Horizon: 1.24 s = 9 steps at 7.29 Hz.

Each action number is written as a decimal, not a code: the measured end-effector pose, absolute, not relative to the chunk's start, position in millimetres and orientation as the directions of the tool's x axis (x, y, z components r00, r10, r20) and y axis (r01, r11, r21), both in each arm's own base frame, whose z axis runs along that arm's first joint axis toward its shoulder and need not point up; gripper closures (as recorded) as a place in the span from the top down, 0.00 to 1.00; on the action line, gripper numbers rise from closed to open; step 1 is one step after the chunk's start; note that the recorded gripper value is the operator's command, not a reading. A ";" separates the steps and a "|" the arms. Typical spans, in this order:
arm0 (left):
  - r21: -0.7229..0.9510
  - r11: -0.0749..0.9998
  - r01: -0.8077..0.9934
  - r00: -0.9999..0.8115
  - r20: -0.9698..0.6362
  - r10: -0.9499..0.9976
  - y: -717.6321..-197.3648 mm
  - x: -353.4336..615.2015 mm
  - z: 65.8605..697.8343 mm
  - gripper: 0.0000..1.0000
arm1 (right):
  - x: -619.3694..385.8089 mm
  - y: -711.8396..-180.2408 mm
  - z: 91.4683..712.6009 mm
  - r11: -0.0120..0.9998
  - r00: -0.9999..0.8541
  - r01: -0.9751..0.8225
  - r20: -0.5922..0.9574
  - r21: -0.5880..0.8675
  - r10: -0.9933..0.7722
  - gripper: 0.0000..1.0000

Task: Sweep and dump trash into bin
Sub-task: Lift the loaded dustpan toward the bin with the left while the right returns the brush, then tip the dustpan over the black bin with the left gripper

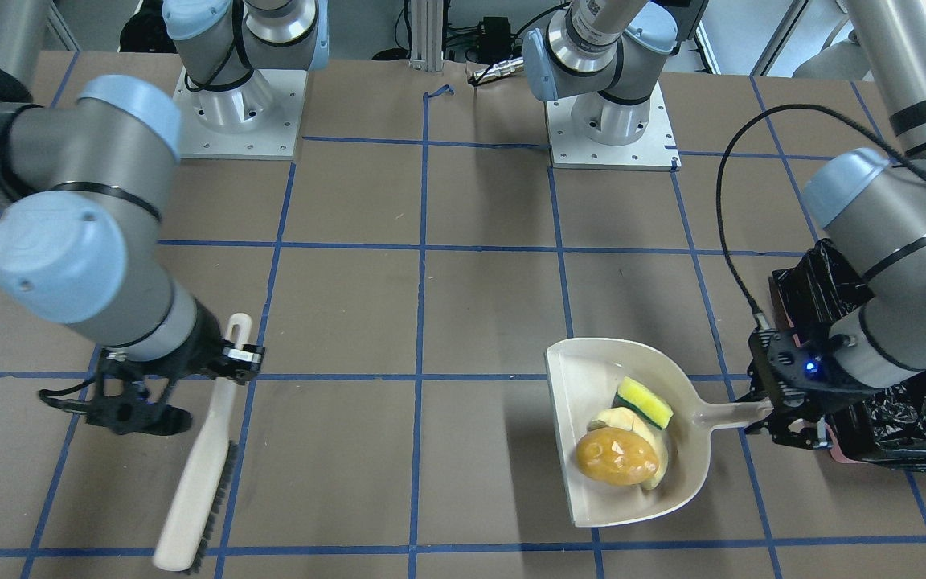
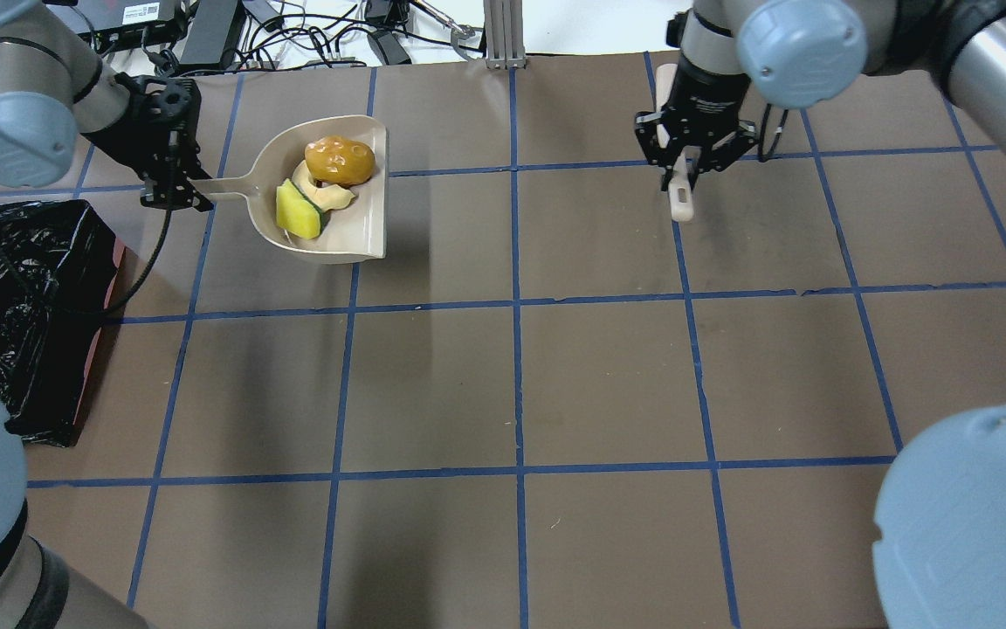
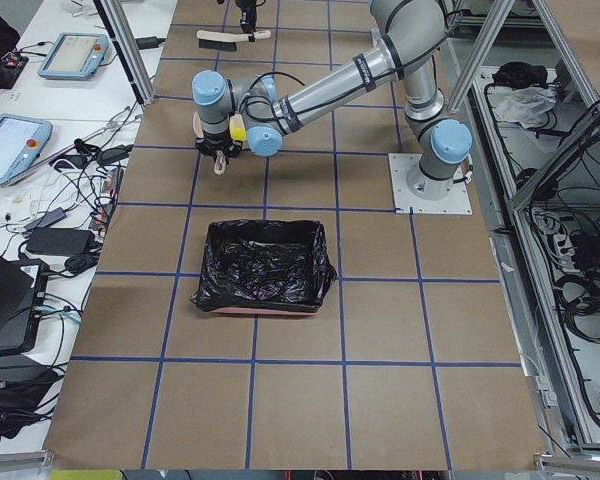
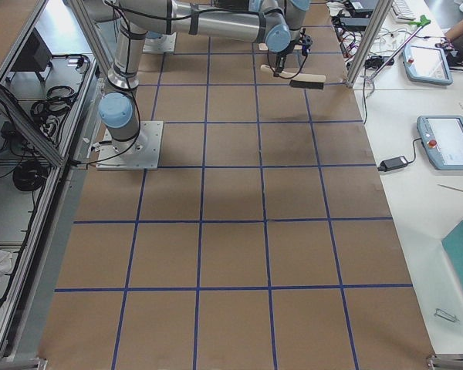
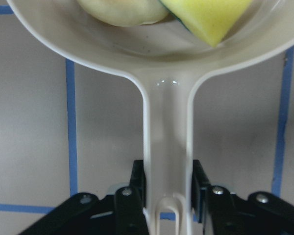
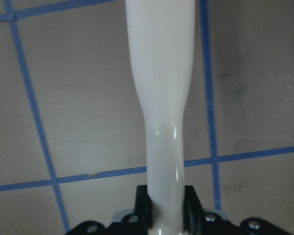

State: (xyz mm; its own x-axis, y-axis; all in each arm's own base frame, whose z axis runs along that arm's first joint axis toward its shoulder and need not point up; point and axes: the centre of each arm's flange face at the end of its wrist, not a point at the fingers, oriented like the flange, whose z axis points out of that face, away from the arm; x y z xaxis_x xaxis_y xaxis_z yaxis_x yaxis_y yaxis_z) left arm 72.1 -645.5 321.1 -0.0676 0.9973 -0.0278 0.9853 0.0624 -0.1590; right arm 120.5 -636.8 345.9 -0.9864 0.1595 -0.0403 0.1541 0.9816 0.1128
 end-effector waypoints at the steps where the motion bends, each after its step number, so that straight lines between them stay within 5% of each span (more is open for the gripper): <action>1: -0.171 0.079 0.982 -0.080 0.000 0.997 -628.0 98.6 347.9 0.00 | 64.0 -633.7 339.0 0.979 -0.983 0.170 -0.046 0.110 0.176 0.00; 5: -0.226 0.241 0.944 -0.224 0.096 0.970 -555.8 280.4 385.4 0.00 | -70.4 -608.3 287.8 0.984 -0.990 0.135 -0.015 0.113 0.138 0.00; 9: -0.053 0.146 0.988 -0.143 0.064 0.988 -531.3 403.4 409.8 0.00 | -112.6 -586.0 260.3 0.989 -0.998 0.054 -0.032 0.134 0.059 0.00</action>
State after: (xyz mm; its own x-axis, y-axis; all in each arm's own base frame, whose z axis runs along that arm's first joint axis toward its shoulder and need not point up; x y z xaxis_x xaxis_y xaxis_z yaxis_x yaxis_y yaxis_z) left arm 403.4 -531.3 409.8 -0.1430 0.9877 0.0639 0.9878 0.1465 -0.0531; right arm -112.6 -586.0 260.3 -0.9978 0.0585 -0.0319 0.0537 0.9895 0.1345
